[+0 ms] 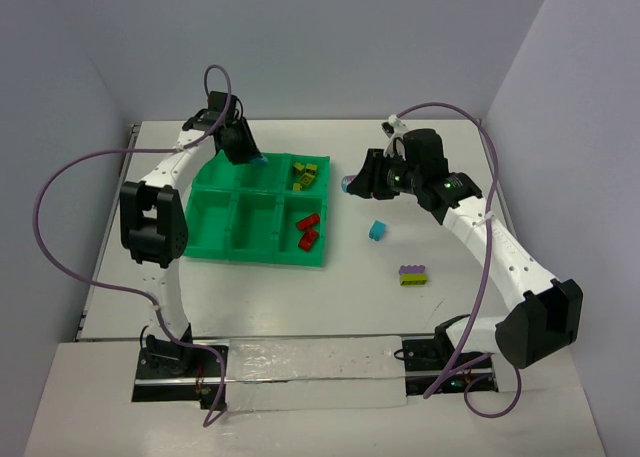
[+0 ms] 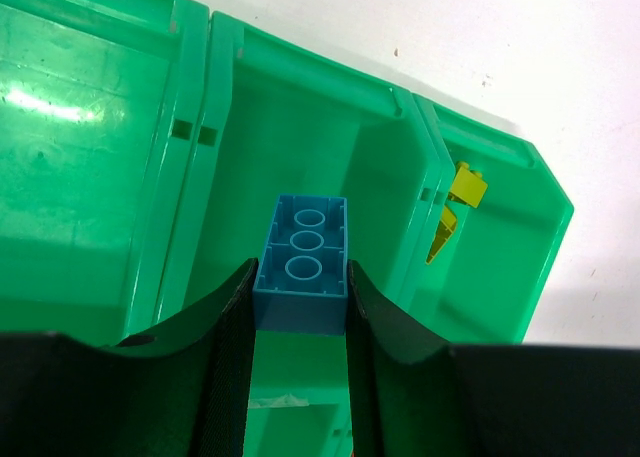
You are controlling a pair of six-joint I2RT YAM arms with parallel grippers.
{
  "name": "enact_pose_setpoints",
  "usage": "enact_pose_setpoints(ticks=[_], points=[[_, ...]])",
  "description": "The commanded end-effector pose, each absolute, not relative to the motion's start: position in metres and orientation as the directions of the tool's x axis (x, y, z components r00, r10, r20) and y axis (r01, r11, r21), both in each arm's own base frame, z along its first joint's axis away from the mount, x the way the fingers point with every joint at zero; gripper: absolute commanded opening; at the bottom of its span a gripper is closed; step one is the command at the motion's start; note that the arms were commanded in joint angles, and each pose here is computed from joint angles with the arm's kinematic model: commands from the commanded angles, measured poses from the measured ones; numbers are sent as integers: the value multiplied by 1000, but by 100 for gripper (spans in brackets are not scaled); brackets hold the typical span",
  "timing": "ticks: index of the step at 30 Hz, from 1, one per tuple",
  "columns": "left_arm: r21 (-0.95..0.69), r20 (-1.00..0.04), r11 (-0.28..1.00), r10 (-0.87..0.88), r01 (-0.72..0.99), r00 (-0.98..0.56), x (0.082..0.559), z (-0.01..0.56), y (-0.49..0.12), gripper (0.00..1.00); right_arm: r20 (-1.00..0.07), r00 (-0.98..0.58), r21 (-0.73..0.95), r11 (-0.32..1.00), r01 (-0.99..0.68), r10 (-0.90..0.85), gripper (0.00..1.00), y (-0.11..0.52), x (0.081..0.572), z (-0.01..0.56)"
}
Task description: Sort the legos into containers by color
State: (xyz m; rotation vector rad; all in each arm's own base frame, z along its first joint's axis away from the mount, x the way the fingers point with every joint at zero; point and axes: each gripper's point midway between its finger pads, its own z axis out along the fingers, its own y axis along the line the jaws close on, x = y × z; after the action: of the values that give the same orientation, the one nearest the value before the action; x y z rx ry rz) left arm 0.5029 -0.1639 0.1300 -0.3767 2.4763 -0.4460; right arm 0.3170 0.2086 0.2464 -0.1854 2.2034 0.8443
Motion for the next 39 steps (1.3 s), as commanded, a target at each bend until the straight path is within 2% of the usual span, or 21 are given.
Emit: enact_pose_setpoints(ticks=[1,4,5,6,10,11,14,17,20,29,36,39], points=[[-411,-542,904,-348,-119,-765,517,145,-171,1,-741,-659,491,774,-399,130,0,204,317,262],[-409,-540,906,-337,-110,-771,516,144,-174,6,-739,-662,492,774,-398,128,0,204,317,261],[-407,-540,907,-333,-107,-773,516,144,-174,13,-740,-661,490,775,-399,128,0,204,318,261],[-405,-540,908,-332,-107,-773,515,144,-173,15,-740,-661,491,775,-398,129,0,204,318,261],[-401,-550,911,-326,-100,-769,515,149,-174,38,-740,-660,491,774,-400,129,0,204,318,262],[-399,-551,911,-325,-99,-768,514,149,-173,40,-740,-660,491,774,-400,129,0,205,318,262],[-397,-566,913,-322,-92,-759,513,157,-174,61,-741,-659,493,772,-401,130,0,205,318,263],[-400,-581,913,-319,-79,-749,512,169,-175,70,-738,-662,496,770,-401,131,0,206,319,263],[-402,-597,913,-316,-66,-737,510,183,-175,73,-738,-662,499,767,-403,132,0,207,319,264],[-430,-668,902,-338,-27,-663,495,248,-169,72,-738,-662,510,751,-421,130,0,222,325,274],[-428,-714,902,-375,-54,-592,471,296,-147,72,-721,-685,496,767,-407,103,0,268,359,276],[-427,-744,900,-404,-86,-532,458,323,-126,76,-726,-677,503,763,-407,118,0,292,381,285]])
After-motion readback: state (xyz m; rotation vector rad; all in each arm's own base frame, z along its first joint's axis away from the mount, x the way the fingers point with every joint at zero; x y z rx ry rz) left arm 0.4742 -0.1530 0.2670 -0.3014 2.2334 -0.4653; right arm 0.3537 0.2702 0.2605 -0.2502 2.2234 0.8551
